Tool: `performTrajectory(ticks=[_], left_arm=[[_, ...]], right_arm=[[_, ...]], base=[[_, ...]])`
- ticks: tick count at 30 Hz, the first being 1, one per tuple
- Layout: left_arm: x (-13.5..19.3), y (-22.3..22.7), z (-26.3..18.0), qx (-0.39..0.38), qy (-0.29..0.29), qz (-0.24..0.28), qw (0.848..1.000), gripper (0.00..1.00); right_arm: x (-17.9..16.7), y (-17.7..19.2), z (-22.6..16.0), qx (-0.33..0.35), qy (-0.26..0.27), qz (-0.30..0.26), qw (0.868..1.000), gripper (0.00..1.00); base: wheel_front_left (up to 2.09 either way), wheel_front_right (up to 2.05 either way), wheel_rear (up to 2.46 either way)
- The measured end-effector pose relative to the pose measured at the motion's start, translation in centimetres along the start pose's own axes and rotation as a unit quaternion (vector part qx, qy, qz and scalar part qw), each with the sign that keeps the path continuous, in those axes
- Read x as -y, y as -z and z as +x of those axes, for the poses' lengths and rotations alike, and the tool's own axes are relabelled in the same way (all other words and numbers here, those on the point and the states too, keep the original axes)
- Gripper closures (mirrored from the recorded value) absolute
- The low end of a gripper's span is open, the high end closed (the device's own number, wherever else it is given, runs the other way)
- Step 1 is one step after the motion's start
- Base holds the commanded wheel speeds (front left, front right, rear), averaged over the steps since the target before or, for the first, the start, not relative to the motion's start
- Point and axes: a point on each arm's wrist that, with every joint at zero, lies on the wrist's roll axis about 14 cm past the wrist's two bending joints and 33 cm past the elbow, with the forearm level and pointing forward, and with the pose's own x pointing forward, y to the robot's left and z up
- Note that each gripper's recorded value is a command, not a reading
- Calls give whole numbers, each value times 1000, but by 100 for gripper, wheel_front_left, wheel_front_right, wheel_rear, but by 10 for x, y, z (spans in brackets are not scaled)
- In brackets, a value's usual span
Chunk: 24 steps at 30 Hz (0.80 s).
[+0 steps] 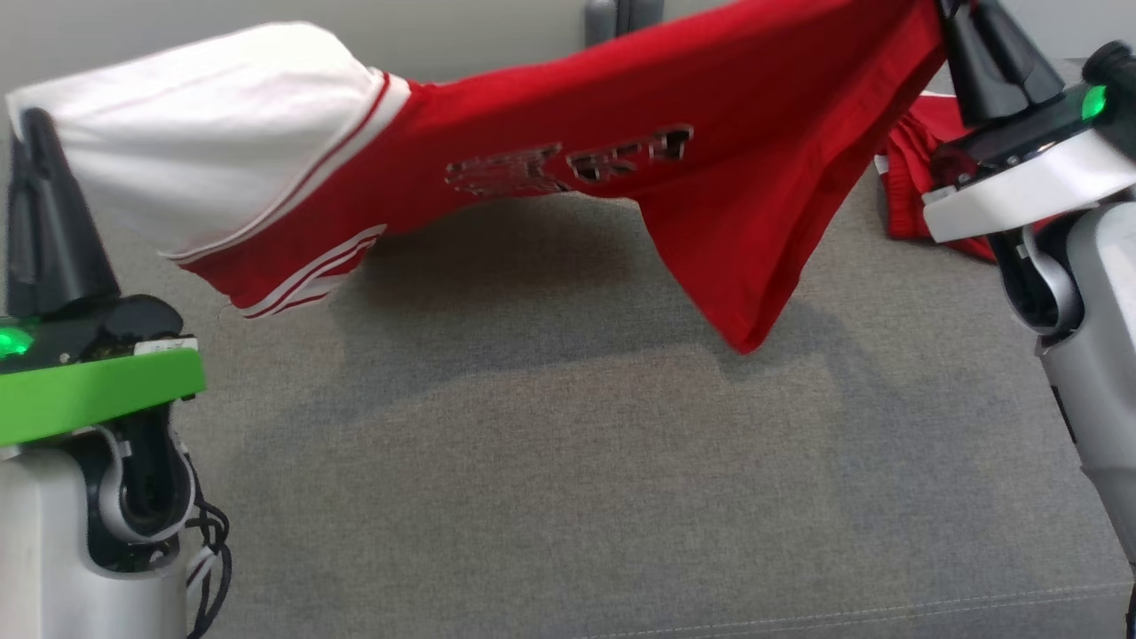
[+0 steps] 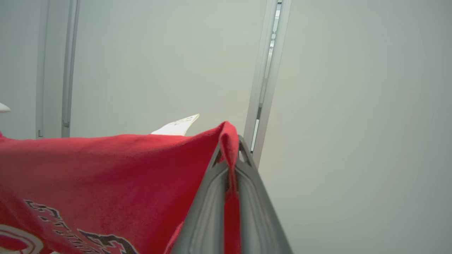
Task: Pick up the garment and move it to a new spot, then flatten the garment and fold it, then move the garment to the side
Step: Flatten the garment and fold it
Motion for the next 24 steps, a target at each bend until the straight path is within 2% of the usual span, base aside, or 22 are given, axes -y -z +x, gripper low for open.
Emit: performTrajectory(ticks=[5,9,13,16,18,21,22,24], left_arm=[[40,-62,6,96,66,4,993,100],[84,-102,3,158,141,8,977,100],[127,-125,-4,193,210,-14,958,100],[134,-121,2,175,222,-11,959,100],[133,-101,9,131,218,-12,967,100],[113,-50,21,38,188,-1,981,100],[103,-31,25,5,173,5,985,100],[84,4,31,-54,143,8,988,100]], right_arm=[[14,-86,-12,114,24,-27,993,100],[29,-130,-36,161,42,-58,984,100],[43,-158,-57,192,59,-66,977,100],[41,-146,-58,172,47,-53,983,100],[35,-123,-53,132,35,-22,990,100],[20,-66,-43,32,14,41,999,100],[13,-44,-40,-3,9,70,997,100],[0,-7,-34,-67,-9,88,994,100]], base=[[0,0,0],[0,0,0],[0,0,0],[0,0,0],[0,0,0],[0,0,0],[0,0,0],[0,0,0]])
